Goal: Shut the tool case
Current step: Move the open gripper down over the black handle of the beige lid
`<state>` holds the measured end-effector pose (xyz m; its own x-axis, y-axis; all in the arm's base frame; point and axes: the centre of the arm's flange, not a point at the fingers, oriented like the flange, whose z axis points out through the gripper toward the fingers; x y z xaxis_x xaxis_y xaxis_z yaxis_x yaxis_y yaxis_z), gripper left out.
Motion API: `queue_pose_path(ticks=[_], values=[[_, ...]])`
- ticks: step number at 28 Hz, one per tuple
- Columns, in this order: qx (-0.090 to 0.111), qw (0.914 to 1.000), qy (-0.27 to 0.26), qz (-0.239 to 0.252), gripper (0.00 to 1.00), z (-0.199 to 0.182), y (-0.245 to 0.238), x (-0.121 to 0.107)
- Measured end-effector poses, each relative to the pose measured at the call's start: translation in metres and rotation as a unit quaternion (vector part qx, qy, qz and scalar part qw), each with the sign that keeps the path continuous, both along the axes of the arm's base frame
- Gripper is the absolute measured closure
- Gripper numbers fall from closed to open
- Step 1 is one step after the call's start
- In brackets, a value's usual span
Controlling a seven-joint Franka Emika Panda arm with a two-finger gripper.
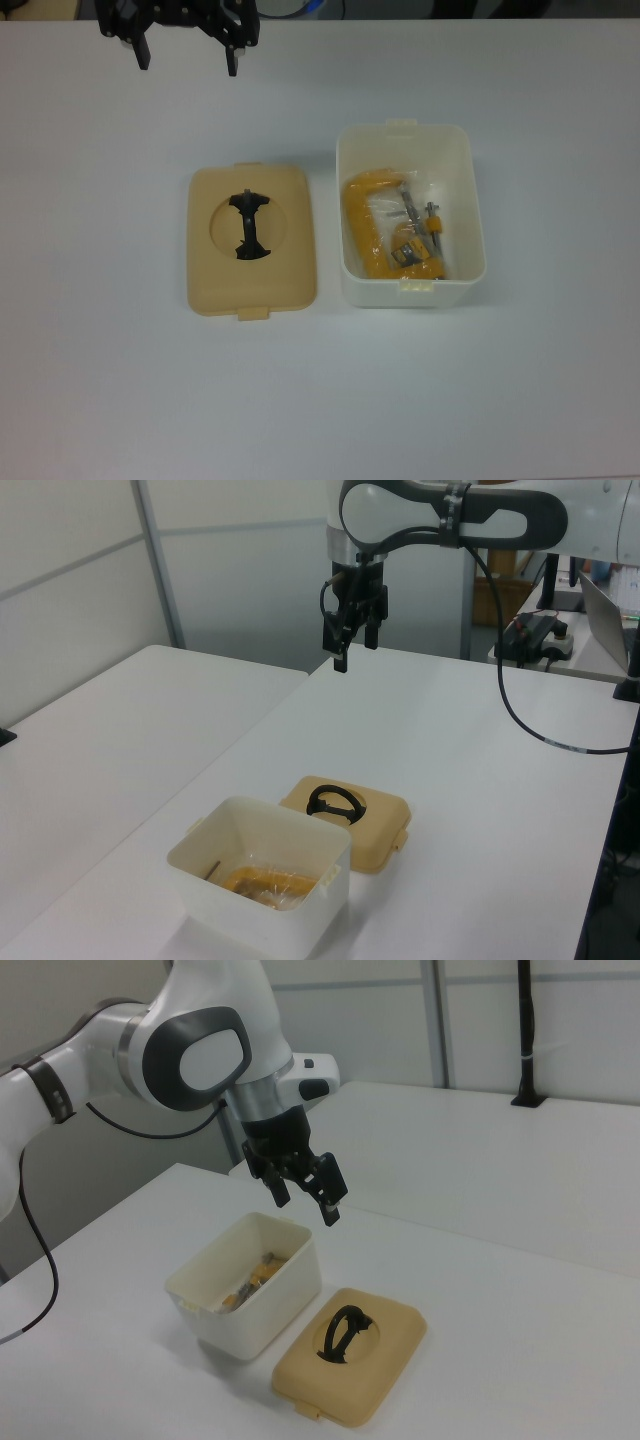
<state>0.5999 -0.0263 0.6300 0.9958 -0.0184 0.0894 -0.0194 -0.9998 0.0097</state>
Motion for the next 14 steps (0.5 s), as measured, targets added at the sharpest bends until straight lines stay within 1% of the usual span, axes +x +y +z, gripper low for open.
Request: queue_pose_path(ticks=[4,14], values=[[0.001,1.0000,0.003,0.003,0.00,-0.002,0.004,0.000],[0.002,0.9996,0.024,0.011,0.00,-0.027,0.013,0.009]])
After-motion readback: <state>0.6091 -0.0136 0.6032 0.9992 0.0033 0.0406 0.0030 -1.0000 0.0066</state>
